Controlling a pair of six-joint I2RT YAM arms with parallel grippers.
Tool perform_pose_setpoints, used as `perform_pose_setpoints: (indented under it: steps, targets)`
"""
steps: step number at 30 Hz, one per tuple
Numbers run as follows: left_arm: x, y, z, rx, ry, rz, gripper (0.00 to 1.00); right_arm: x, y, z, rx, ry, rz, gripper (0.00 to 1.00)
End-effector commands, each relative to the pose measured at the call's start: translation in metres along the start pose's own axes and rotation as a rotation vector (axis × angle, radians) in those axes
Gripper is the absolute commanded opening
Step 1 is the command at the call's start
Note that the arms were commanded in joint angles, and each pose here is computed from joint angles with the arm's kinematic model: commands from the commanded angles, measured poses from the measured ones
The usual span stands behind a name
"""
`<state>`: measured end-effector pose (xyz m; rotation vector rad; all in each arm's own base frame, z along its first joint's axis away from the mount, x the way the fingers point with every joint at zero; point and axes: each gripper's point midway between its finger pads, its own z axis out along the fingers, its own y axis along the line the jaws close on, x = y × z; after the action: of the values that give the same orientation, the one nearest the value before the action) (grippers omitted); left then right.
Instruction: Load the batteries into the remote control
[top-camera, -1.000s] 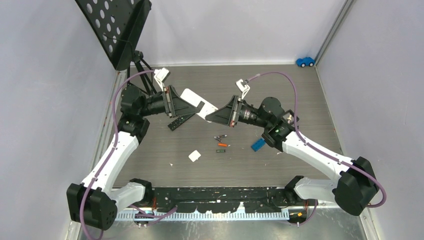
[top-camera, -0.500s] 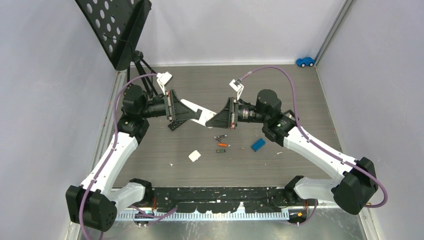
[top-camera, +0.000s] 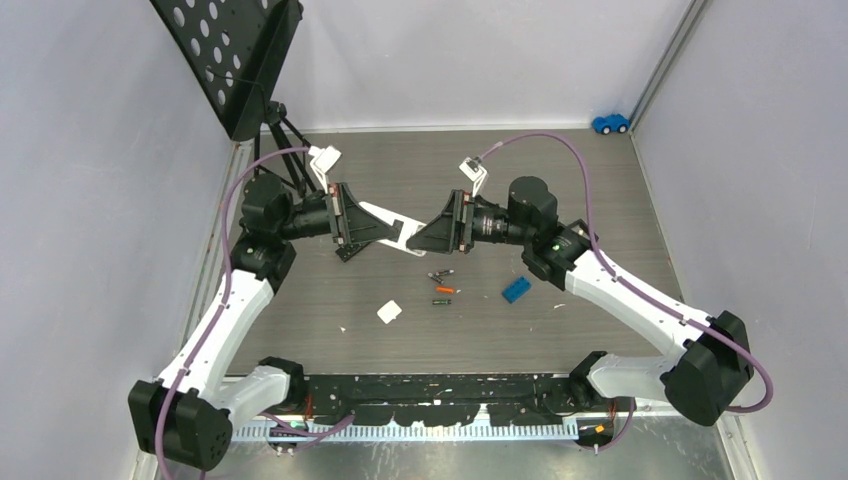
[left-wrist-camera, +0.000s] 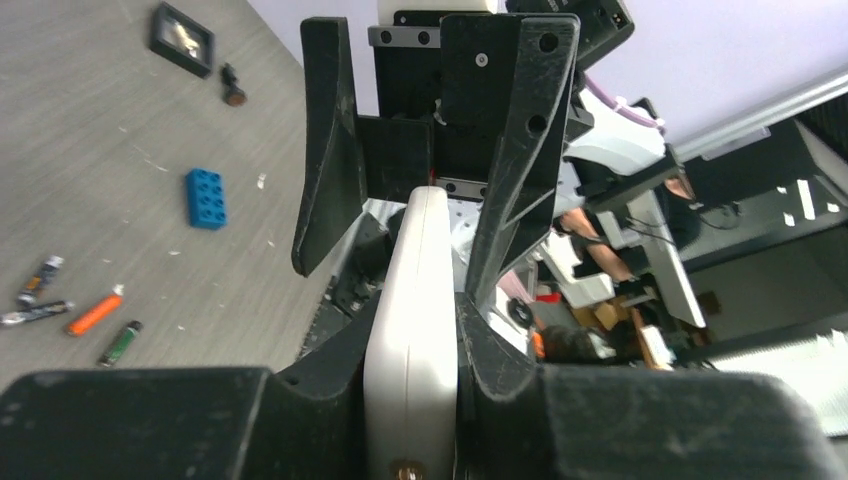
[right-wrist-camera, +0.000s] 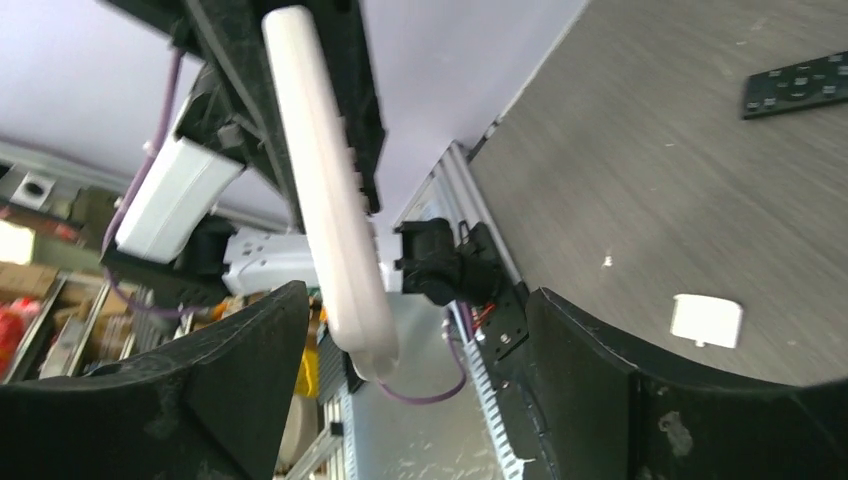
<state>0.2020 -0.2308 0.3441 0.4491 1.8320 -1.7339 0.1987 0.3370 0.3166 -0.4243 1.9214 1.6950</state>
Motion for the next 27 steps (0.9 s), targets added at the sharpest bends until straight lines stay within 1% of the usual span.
perform_pose_setpoints:
  steps: [1, 3, 4, 6, 7, 8, 10, 12, 13, 16, 21, 25, 27]
  targets:
    - [-0.010, 0.008, -0.005, -0.112, -0.098, 0.139, 0.00, -0.020, -0.019, -0.009, 0.139, -0.133, -0.009, 0.85]
    - [-0.016, 0.017, -0.009, -0.177, -0.151, 0.206, 0.00, -0.025, -0.032, -0.015, 0.220, -0.191, 0.019, 0.85]
    - [-0.018, 0.026, -0.012, -0.226, -0.177, 0.211, 0.00, -0.027, -0.041, -0.019, 0.274, -0.223, 0.040, 0.84]
    - [-0.022, 0.038, -0.019, -0.308, -0.224, 0.234, 0.00, -0.032, -0.068, -0.031, 0.424, -0.290, 0.093, 0.78]
    - [-0.024, 0.044, -0.022, -0.346, -0.242, 0.235, 0.00, -0.032, -0.080, -0.036, 0.492, -0.311, 0.118, 0.73]
    - [-0.025, 0.051, -0.024, -0.380, -0.255, 0.232, 0.00, -0.029, -0.093, -0.040, 0.555, -0.317, 0.149, 0.66]
    - [-0.027, 0.062, -0.029, -0.438, -0.275, 0.224, 0.00, -0.021, -0.117, -0.043, 0.664, -0.312, 0.215, 0.58]
    - [-0.027, 0.075, -0.033, -0.493, -0.291, 0.207, 0.00, -0.006, -0.144, -0.044, 0.781, -0.277, 0.284, 0.52]
    - [-0.026, 0.081, -0.035, -0.520, -0.296, 0.200, 0.00, 0.004, -0.158, -0.048, 0.861, -0.254, 0.304, 0.50]
    - [-0.022, 0.096, -0.039, -0.574, -0.286, 0.182, 0.00, 0.030, -0.188, -0.047, 1.020, -0.172, 0.344, 0.48]
    - [-0.015, 0.109, -0.040, -0.606, -0.267, 0.150, 0.00, 0.071, -0.209, -0.034, 1.133, -0.038, 0.365, 0.47]
    - [-0.012, 0.114, -0.044, -0.635, -0.278, 0.137, 0.00, 0.102, -0.221, -0.031, 1.189, -0.006, 0.445, 0.56]
    - [-0.010, 0.118, -0.048, -0.659, -0.277, 0.129, 0.00, 0.116, -0.225, -0.025, 1.177, -0.006, 0.507, 0.57]
